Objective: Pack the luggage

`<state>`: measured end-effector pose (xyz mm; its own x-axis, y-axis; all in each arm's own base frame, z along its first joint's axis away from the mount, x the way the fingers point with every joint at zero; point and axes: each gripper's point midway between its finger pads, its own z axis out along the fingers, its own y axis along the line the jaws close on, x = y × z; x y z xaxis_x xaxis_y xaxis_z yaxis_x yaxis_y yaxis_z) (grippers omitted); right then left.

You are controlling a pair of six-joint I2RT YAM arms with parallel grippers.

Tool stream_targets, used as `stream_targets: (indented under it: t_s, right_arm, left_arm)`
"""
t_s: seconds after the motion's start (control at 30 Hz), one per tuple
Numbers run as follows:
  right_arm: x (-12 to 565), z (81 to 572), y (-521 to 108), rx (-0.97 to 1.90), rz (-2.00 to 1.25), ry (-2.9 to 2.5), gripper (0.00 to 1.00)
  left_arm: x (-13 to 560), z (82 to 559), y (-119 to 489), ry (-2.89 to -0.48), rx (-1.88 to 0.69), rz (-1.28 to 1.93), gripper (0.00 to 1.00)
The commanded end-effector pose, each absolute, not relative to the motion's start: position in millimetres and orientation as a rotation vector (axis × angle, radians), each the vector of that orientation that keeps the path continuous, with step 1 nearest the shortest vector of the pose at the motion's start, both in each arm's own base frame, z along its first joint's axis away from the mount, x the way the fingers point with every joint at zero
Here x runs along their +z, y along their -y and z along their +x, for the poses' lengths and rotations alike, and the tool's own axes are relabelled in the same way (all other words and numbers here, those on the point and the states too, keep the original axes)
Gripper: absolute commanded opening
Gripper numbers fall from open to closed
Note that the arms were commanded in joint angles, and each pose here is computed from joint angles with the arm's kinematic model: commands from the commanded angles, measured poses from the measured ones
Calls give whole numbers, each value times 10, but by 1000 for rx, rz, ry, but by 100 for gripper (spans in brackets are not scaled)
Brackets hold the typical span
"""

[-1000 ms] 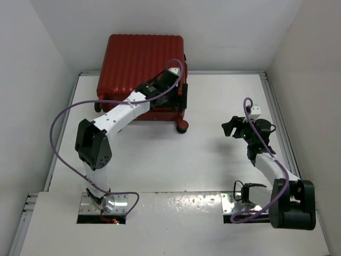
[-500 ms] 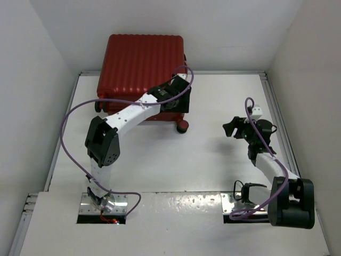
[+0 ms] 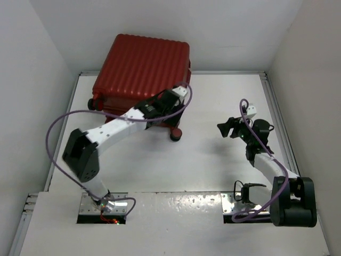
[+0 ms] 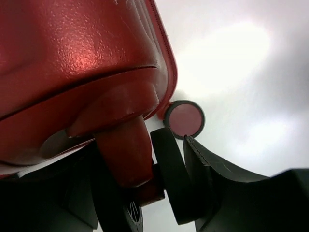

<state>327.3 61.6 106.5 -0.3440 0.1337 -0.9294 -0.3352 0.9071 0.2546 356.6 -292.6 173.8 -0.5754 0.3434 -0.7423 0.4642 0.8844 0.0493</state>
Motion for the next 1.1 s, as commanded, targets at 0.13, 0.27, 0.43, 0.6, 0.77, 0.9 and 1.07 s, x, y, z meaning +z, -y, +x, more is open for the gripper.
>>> stream_targets:
  t_s: [0.13, 0.27, 0.43, 0.6, 0.77, 0.9, 1.07]
  right_arm:
    - [1267, 3335, -906, 525, -326, -1744, 67]
    - [1326, 3317, -1103, 584, -387, -1700, 67]
    - [1360, 3288, -1278, 610, -436, -1642, 68]
    - [1369, 3334, -1460, 626, -500, -1609, 68]
    - [1357, 3386, -1643, 642, -573, -1595, 68]
    - [1312, 3412, -1772, 642, -593, -1603, 68]
    - [1310, 3446, -1788, 636, -556, -1611, 68]
  left_arm:
    - [2218, 2476, 2483, -1947, -286, 1175, 0]
    - [2291, 2182, 2083, -1838, -232, 1345, 0]
    - [2241, 2046, 1385, -1649, 25, 1482, 0]
    - [2063, 2013, 1021, -1667, 134, 1503, 0]
    - [1984, 2234, 734, -1901, 226, 1205, 0]
    - [1961, 2352, 696, -2074, 101, 1018, 0]
    - [1918, 2619, 363, -2272, 21, 735, 0]
